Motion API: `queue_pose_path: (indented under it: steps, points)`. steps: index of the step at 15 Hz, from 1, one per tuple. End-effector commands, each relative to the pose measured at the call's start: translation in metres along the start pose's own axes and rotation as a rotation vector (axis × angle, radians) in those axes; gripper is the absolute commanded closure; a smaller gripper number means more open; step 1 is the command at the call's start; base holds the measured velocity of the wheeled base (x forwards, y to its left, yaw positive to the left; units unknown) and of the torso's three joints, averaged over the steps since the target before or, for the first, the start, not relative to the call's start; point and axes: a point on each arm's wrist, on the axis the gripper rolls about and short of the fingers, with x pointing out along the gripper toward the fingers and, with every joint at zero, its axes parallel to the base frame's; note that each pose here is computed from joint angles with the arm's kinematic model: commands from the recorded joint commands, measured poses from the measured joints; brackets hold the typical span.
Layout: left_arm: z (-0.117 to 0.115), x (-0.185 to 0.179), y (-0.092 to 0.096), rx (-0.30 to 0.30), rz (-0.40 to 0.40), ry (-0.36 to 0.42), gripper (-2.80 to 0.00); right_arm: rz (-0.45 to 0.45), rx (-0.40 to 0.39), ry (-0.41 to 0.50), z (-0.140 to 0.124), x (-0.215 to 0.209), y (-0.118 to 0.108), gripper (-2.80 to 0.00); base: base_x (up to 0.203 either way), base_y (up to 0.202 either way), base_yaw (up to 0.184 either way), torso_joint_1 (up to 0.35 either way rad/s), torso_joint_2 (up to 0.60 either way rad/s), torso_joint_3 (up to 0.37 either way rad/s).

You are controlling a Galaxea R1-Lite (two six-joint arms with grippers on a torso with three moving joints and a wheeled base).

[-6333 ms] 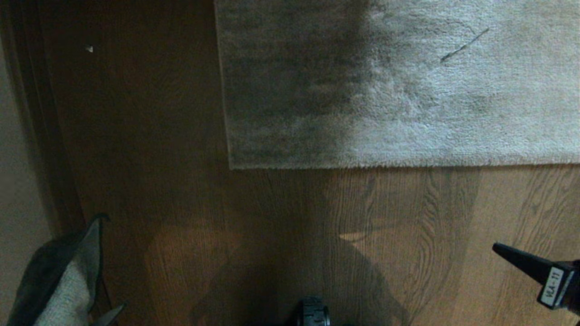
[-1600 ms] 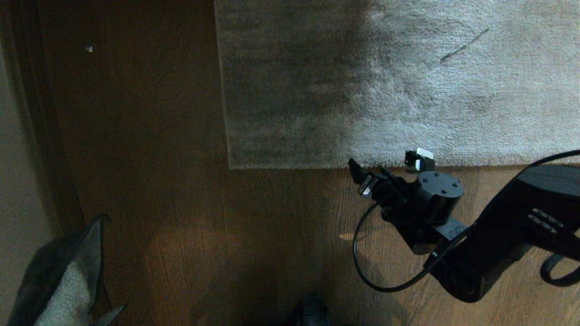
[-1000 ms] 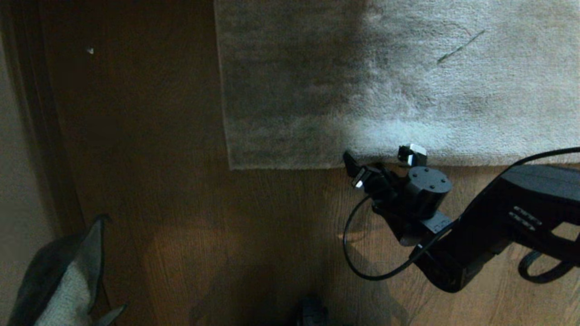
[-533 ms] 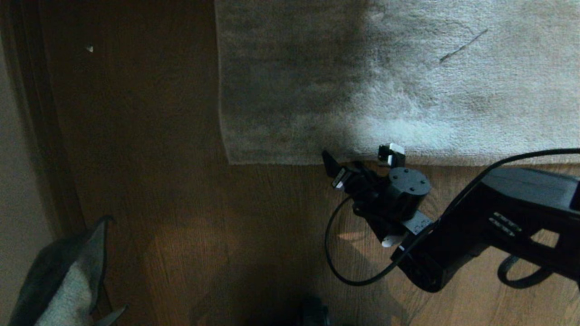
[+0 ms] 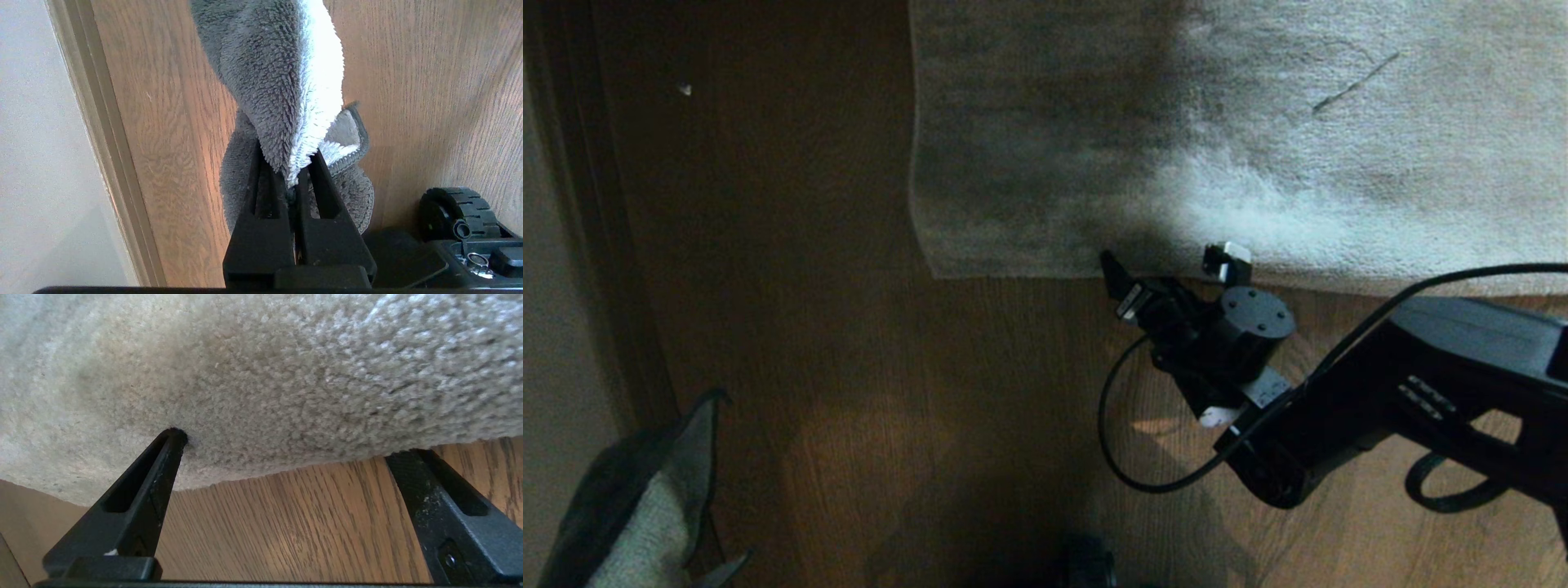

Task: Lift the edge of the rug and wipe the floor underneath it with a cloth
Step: Lift up the carpet

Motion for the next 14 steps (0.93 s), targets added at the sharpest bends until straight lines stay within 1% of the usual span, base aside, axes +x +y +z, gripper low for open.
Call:
queue_pose_path:
  steps: [1, 3, 6, 9, 12, 14]
  points:
    - [0.000, 0.000, 0.000, 0.000, 0.000, -0.001, 0.00, 0.028, 0.002, -0.043, 0.003, 0.000, 0.006, -2.80, 0.000, 0.000, 0.000, 0.000, 0.00, 0.000]
    - [0.000, 0.000, 0.000, 0.000, 0.000, -0.001, 0.00, 0.044, -0.003, -0.049, 0.004, 0.000, 0.013, -2.80, 0.000, 0.000, 0.000, 0.000, 0.00, 0.000]
    - [0.000, 0.000, 0.000, 0.000, 0.000, -0.001, 0.00, 0.079, 0.007, -0.082, 0.008, 0.005, 0.026, -2.80, 0.000, 0.000, 0.000, 0.000, 0.00, 0.000]
    - [0.000, 0.000, 0.000, 0.000, 0.000, -0.001, 0.00, 0.120, -0.009, -0.128, 0.022, 0.008, 0.039, -2.80, 0.000, 0.000, 0.000, 0.000, 0.00, 0.000]
    - [0.000, 0.000, 0.000, 0.000, 0.000, -0.001, 0.00, 0.202, -0.065, -0.136, 0.036, 0.004, 0.048, -2.80, 0.000, 0.000, 0.000, 0.000, 0.00, 0.000]
    - [0.000, 0.000, 0.000, 0.000, 0.000, -0.001, 0.00, 0.239, -0.082, -0.157, 0.049, 0.002, 0.053, -2.80, 0.000, 0.000, 0.000, 0.000, 0.00, 0.000]
